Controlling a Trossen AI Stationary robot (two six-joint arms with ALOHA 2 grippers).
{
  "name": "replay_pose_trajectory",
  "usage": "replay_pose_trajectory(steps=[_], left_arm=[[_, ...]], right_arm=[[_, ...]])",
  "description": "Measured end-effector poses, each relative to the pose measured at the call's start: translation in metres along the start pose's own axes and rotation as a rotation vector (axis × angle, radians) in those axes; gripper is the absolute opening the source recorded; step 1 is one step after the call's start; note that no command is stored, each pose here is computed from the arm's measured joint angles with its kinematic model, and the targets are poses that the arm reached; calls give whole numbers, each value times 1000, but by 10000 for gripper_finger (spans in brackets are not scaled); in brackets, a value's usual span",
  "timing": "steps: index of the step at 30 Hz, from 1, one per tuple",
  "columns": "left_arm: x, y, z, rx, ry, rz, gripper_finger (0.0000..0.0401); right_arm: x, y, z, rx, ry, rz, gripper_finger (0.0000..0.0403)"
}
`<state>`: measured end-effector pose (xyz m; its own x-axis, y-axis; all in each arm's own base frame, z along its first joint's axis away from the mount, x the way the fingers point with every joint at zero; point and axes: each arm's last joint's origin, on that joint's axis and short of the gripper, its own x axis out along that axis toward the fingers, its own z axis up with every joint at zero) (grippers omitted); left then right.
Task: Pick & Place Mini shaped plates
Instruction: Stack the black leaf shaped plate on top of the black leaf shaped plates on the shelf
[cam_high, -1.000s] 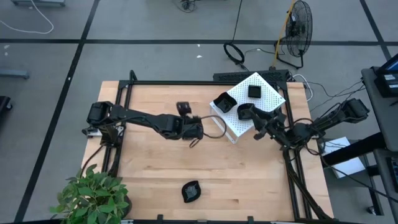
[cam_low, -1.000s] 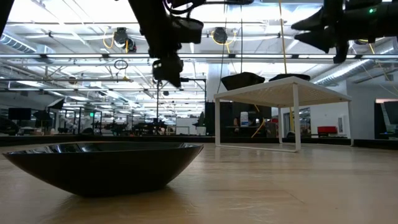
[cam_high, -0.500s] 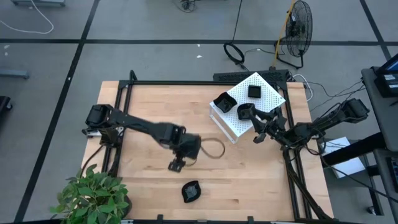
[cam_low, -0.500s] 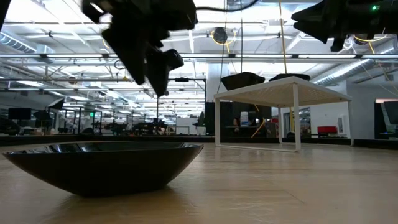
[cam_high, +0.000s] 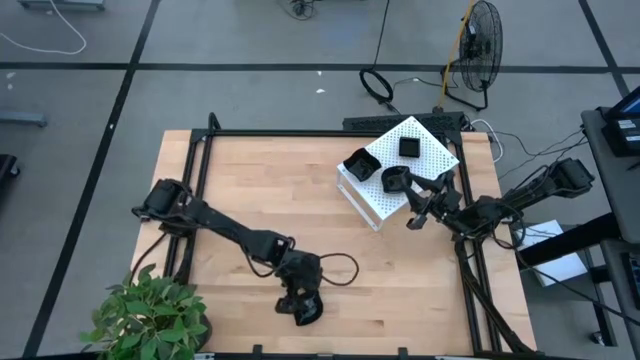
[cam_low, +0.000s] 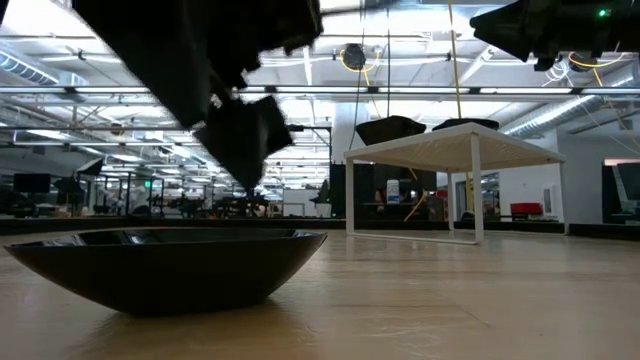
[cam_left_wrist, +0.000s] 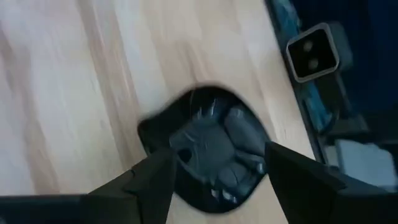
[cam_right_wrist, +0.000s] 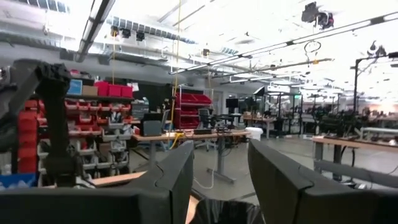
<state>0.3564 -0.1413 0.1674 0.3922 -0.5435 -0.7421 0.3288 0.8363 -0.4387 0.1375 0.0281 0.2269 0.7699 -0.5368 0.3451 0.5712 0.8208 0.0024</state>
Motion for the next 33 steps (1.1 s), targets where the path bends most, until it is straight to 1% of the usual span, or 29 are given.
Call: replay_pose_trajectory(steps=[5, 8, 11, 14, 18, 21, 24, 29, 33], left_arm=[[6, -2, -2, -80, 3, -63, 212], [7, -4, -3, -114, 12, -74, 190], [7, -6, -4, -104, 15, -73, 171], [9, -5, -7, -68, 39, -59, 152], [13, -1, -16, 1, 109, -20, 122], [15, 0, -19, 98, 134, 10, 92], [16, -1, -20, 130, 136, 34, 61], [15, 1, -24, 107, 170, 88, 21], [11, 9, -31, 66, 242, 208, 4]], right_arm=[[0, -1, 2, -37, -8, -7, 141], [0, -2, 2, -50, -14, -10, 141], [0, -2, 2, -60, -14, -10, 141], [0, -2, 3, -61, -14, -10, 141], [0, -2, 3, -61, -14, -11, 141], [0, -2, 3, -61, -13, -11, 141], [0, -2, 2, -59, -12, -12, 141], [0, -2, 2, -49, -13, -13, 141], [0, -2, 2, -27, -13, -13, 141]])
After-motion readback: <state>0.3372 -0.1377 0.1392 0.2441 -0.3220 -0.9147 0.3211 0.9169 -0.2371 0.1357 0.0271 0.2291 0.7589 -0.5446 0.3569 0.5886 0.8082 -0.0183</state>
